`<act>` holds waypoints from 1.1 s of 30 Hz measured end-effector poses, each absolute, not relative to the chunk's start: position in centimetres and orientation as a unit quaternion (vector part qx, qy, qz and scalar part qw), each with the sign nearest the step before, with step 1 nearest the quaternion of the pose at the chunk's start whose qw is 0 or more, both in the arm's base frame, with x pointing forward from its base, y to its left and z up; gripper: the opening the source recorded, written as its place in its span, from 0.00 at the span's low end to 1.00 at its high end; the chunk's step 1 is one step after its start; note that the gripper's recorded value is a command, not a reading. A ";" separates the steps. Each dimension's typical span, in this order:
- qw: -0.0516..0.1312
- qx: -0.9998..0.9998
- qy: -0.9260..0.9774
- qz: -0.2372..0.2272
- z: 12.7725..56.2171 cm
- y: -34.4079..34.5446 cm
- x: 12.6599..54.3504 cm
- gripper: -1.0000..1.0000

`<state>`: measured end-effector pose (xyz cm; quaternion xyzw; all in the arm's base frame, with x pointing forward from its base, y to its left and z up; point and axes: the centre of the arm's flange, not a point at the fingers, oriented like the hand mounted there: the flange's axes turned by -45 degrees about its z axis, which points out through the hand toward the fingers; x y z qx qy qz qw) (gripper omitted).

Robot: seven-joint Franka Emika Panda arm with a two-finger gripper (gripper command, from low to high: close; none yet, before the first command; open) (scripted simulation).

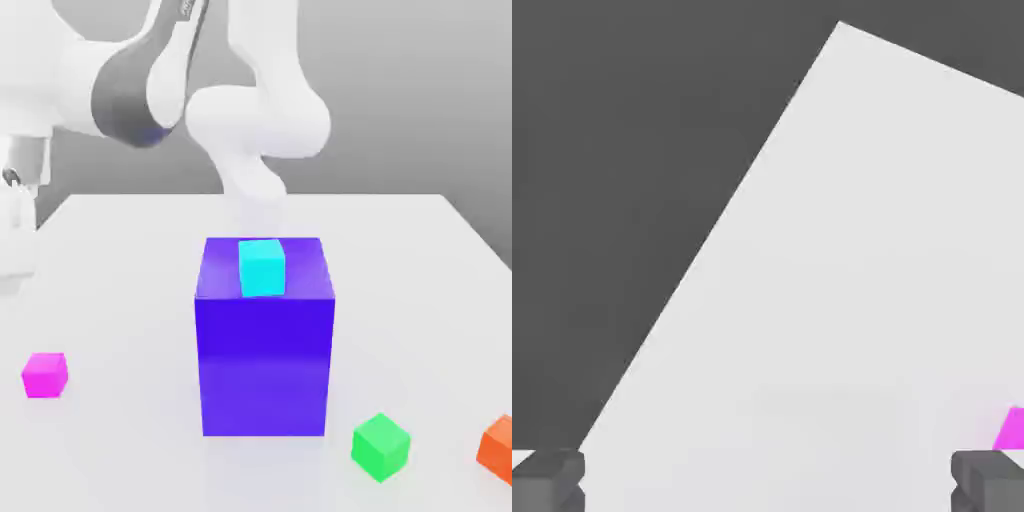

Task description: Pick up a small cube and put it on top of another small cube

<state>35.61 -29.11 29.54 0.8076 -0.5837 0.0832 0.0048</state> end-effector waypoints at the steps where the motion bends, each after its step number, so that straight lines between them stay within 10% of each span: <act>1: 0.004 0.790 -0.610 0.068 27.6 -30.0 34.2 0.50; 10: 0.000 0.713 -0.701 0.000 14.3 -31.7 28.3 0.50; 11: 0.000 0.713 -0.701 0.000 13.3 -31.6 28.2 0.00; 23: 0.000 0.713 -0.701 0.001 17.8 -31.7 28.3 0.00; 33: -0.011 0.864 -0.503 0.015 21.3 -22.8 38.0 0.00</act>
